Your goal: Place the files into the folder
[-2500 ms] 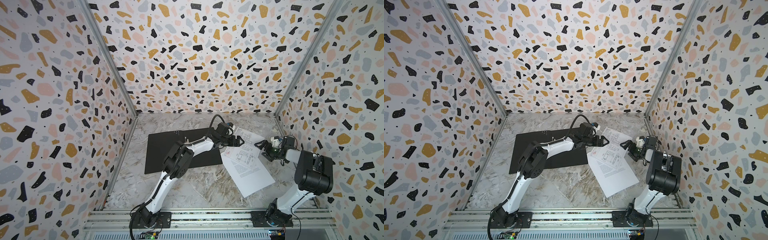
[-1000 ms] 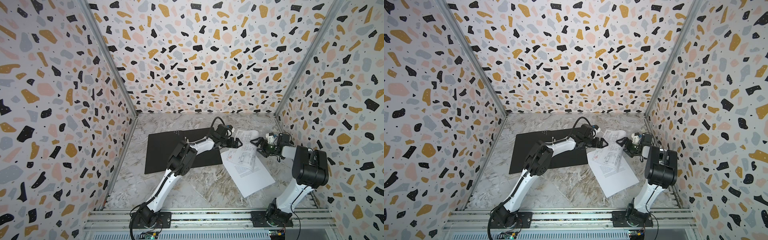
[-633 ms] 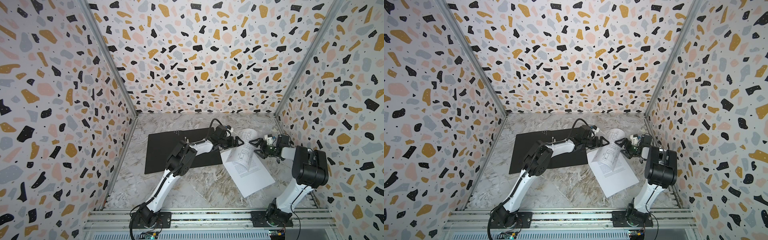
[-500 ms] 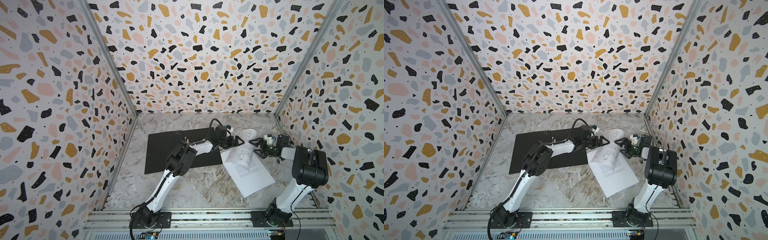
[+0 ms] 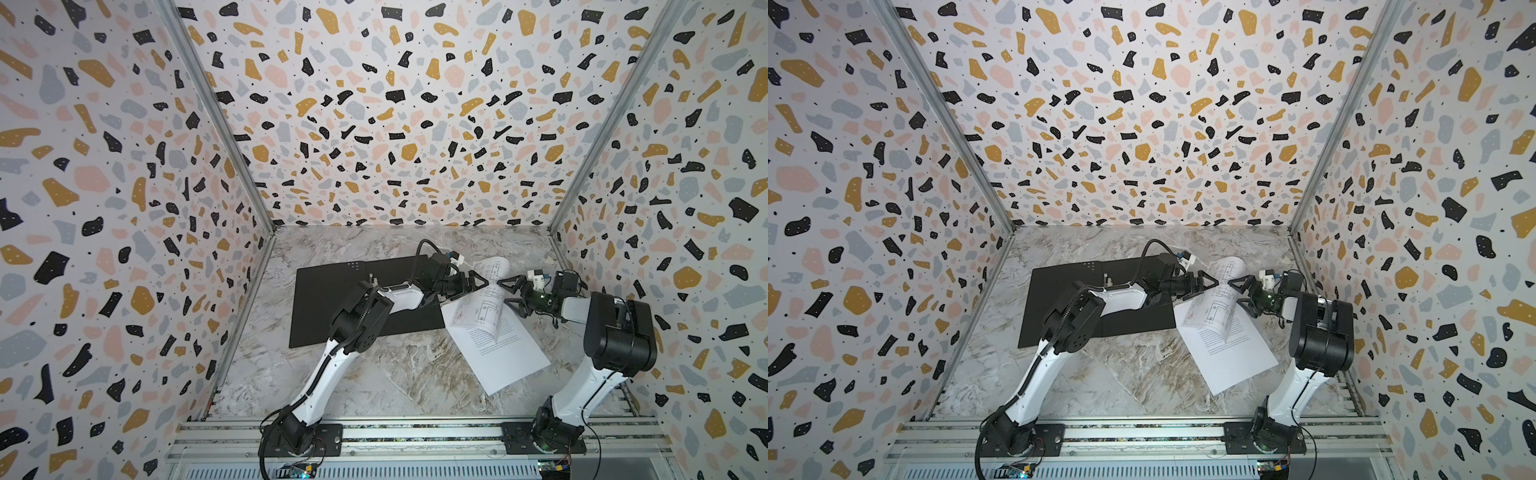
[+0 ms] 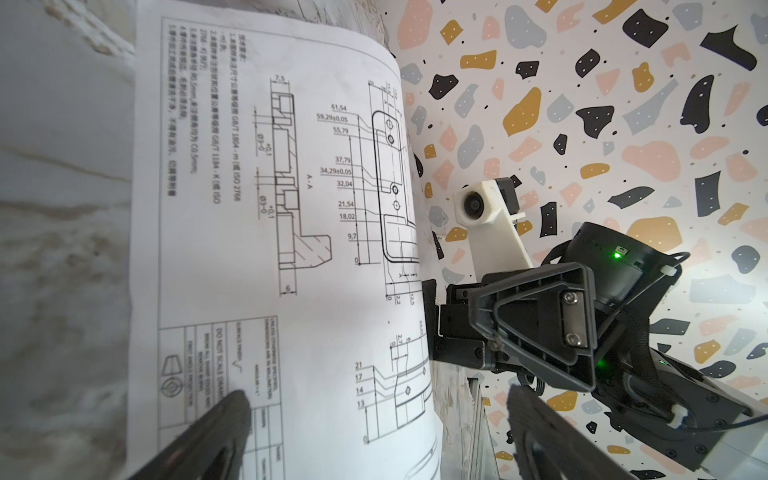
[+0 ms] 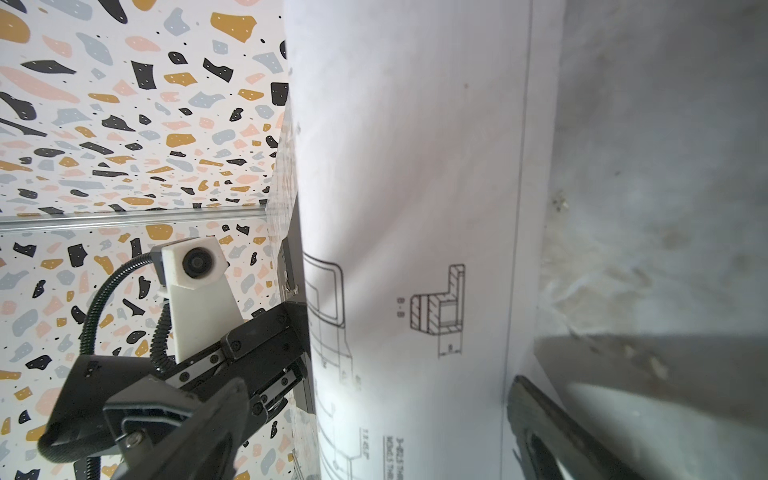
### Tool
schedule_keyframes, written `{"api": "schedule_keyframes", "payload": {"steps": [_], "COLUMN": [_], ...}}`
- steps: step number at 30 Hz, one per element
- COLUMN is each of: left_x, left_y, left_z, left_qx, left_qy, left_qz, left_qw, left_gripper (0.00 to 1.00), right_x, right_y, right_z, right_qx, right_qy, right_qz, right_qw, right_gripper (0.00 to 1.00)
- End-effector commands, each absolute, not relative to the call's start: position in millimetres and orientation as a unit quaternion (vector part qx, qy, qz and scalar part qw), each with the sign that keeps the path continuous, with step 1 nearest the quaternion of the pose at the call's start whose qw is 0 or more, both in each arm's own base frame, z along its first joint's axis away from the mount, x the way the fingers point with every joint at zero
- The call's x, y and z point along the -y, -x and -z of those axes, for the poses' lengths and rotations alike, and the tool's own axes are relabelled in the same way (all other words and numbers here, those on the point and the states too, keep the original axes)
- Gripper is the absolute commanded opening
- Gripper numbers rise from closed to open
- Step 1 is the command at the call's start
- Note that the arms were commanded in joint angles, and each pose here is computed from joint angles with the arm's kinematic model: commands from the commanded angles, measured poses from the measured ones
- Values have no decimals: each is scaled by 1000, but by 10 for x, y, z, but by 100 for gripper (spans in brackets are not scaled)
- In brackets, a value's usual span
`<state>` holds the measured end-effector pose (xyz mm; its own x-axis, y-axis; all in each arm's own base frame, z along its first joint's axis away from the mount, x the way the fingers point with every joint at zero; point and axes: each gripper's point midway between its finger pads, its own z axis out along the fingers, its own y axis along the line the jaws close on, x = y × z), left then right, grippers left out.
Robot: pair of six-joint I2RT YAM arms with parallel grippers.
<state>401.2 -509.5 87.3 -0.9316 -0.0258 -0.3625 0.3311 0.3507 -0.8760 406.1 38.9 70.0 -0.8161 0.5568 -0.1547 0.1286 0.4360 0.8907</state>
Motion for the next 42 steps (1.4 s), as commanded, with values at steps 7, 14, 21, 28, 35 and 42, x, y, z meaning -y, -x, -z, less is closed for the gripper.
{"api": "schedule_keyframes", "payload": {"steps": [7, 14, 21, 28, 35, 42], "left_x": [5058, 4954, 4818, 4703, 4629, 4539], "left_y": [-3933, -3963, -4051, -4102, -4136, -4206], "left_z": [-1230, -1199, -985, -689, -589, -601], "left_qx": [-780, -786, -815, -844, -857, -869], "left_qy": [-95, -82, -90, -106, -109, -119], "left_qz": [591, 583, 536, 486, 463, 434], "left_qw": [184, 191, 198, 200, 198, 207], "left_gripper": [97, 97, 97, 97, 96, 96], "right_x": [-469, -468, -470, -461, -468, -484], "right_y": [-4080, -4092, -4066, -4059, -4061, -4046], "right_z": [-732, -737, -677, -614, -580, -528], "right_qx": [-818, -820, -825, -832, -835, -845], "right_qy": [-198, -196, -197, -199, -198, -196], "right_qz": [-495, -492, -486, -475, -471, -457], "right_qw": [216, 215, 210, 205, 202, 197], "right_gripper": [98, 99, 99, 99, 99, 99]}}
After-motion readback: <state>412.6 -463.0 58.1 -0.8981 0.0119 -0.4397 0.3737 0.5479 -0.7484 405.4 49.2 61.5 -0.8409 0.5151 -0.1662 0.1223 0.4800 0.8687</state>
